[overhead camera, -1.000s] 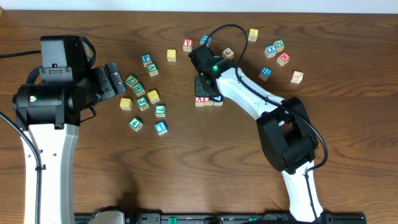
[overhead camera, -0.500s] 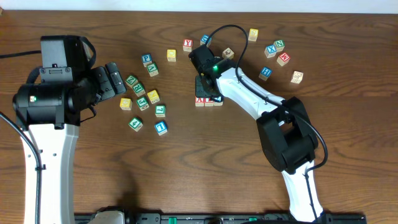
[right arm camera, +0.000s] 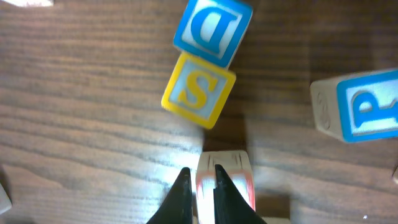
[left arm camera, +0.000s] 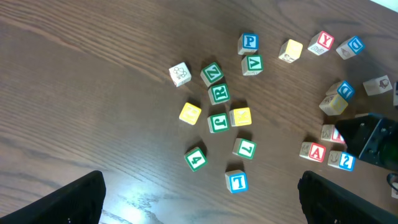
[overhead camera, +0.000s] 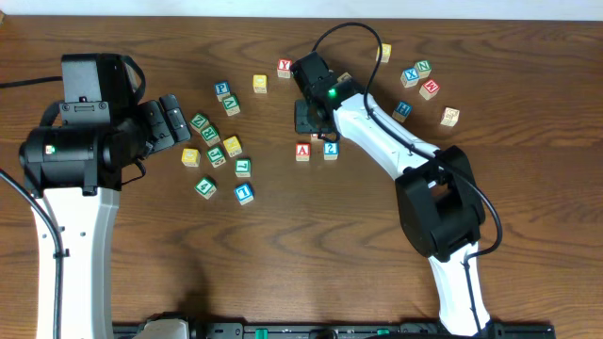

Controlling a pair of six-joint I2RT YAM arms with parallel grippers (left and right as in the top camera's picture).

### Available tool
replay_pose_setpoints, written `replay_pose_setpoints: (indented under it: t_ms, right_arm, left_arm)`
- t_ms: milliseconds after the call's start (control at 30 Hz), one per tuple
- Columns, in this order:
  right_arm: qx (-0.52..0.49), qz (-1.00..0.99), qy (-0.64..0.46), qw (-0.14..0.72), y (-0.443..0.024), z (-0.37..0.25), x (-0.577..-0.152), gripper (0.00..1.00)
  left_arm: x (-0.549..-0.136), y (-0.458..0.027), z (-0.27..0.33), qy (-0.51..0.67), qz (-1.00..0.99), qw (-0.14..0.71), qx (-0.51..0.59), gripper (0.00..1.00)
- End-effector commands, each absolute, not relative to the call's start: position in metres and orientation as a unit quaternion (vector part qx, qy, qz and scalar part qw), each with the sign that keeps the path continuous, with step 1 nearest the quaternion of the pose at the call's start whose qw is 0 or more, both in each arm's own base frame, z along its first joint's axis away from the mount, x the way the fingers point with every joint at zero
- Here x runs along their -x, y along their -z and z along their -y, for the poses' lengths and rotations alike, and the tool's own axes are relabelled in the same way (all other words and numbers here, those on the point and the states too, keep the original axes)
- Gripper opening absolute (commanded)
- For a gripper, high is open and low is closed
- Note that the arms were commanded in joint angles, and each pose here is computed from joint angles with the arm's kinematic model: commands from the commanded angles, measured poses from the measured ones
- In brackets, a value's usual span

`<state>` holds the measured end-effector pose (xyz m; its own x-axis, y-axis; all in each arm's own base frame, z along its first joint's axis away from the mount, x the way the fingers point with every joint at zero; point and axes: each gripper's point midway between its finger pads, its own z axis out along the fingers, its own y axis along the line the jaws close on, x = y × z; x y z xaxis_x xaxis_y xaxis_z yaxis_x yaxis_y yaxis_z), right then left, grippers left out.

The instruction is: Spell out AI2

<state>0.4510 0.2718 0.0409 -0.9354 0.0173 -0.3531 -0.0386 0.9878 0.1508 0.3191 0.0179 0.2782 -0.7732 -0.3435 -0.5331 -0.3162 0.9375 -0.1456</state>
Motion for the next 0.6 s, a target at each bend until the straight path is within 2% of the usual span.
replay_pose_setpoints:
  t_ms: [0, 567]
  right_arm:
    - [0.020, -0.977, -0.091, 0.193, -0.062, -0.281, -0.450, 0.08]
    - [0.017, -0.966, -0.072, 0.246, -0.067, -0.276, -0.474, 0.07]
  left_arm:
    - [-0.319, -0.274, -0.021, 0.014, -0.944, 0.281, 0.171, 0.98]
    - [-0.319, -0.274, -0.021, 0.014, -0.944, 0.281, 0.171, 0.97]
